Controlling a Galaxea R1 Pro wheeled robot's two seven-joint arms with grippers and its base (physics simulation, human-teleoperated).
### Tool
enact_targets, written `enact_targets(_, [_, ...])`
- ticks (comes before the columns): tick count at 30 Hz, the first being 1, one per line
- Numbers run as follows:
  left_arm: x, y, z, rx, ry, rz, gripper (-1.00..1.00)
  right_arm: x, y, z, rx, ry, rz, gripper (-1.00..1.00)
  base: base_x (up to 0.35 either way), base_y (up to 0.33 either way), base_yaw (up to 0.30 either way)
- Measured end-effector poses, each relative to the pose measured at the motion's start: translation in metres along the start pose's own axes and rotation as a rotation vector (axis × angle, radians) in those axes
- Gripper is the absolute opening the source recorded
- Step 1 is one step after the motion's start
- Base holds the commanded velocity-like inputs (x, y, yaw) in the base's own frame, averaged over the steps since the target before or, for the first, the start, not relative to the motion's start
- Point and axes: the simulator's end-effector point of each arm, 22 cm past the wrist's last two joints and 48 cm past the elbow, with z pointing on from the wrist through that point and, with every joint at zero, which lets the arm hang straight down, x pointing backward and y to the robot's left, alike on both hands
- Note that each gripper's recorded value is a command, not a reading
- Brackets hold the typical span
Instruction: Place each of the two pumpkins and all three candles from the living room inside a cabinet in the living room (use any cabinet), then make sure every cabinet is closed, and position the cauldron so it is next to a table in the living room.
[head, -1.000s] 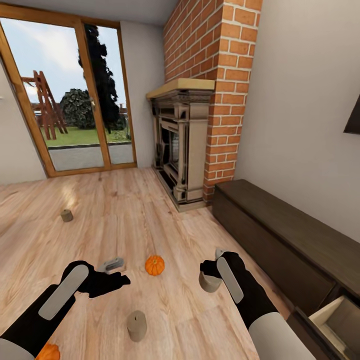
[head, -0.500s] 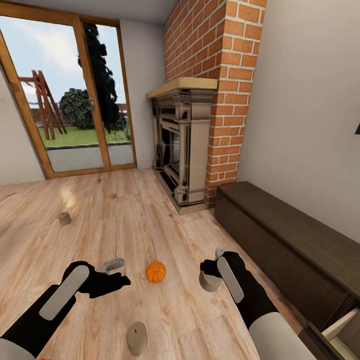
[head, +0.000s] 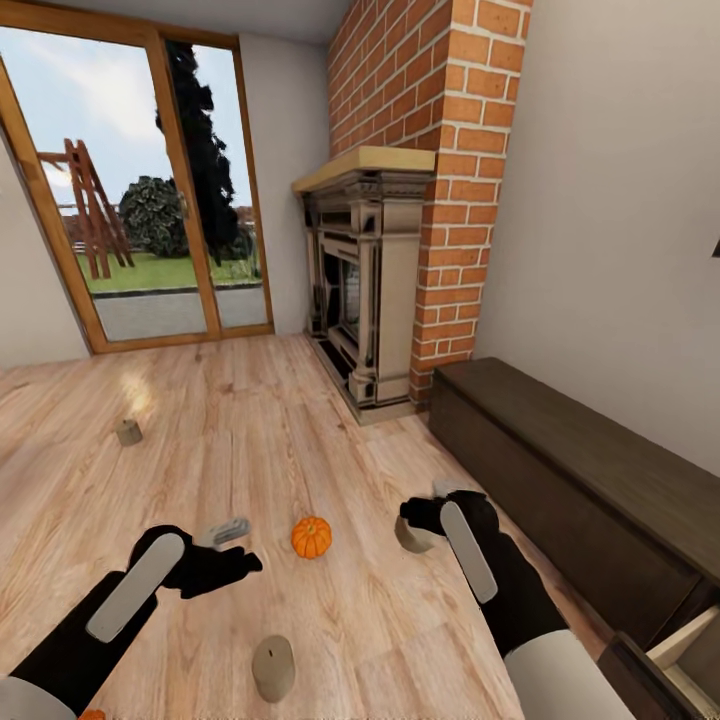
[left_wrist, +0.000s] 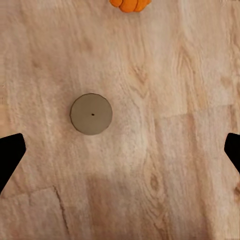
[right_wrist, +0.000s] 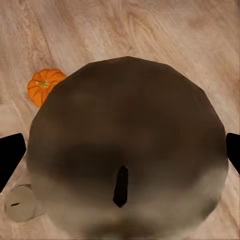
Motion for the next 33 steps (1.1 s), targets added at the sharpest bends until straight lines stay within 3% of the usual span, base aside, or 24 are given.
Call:
enact_targets(5, [0.013,0.009,0.029,-0.074,-0.02,-0.007,1.0,0.001,0.004,-0.013,-0.027,-0.044,-0.004,-1.0,0.0,0.0,0.0])
enact_targets(10, [0.02,0.023,0.054,-0.123,-0.063,-0.064,1.0,0.01,0.004,-0.012,-0.036,-0.042,-0.015,-1.0,0.0,0.0,0.0])
enact_targets(20, [0.033,0.014,0.078,-0.093,-0.068,-0.074,1.0,0.029,0.01,0.0,-0.074,-0.005,-0.005,-1.0,0.0,0.0,0.0])
enact_targets(27, [0.035,0.007,0.091,-0.082,-0.075,-0.031,1.0,0.039,0.012,0.009,-0.089,0.021,0.003,-1.0,0.0,0.0,0.0])
enact_targets(31, [0.04,0.008,0.098,-0.083,-0.062,-0.03,1.0,0.047,0.024,0.013,-0.149,0.047,0.038,-1.0,0.0,0.0,0.0])
enact_targets(33, [0.042,0.01,0.101,-0.085,-0.055,-0.033,1.0,0.05,0.024,0.017,-0.148,0.056,0.038,-1.0,0.0,0.0,0.0])
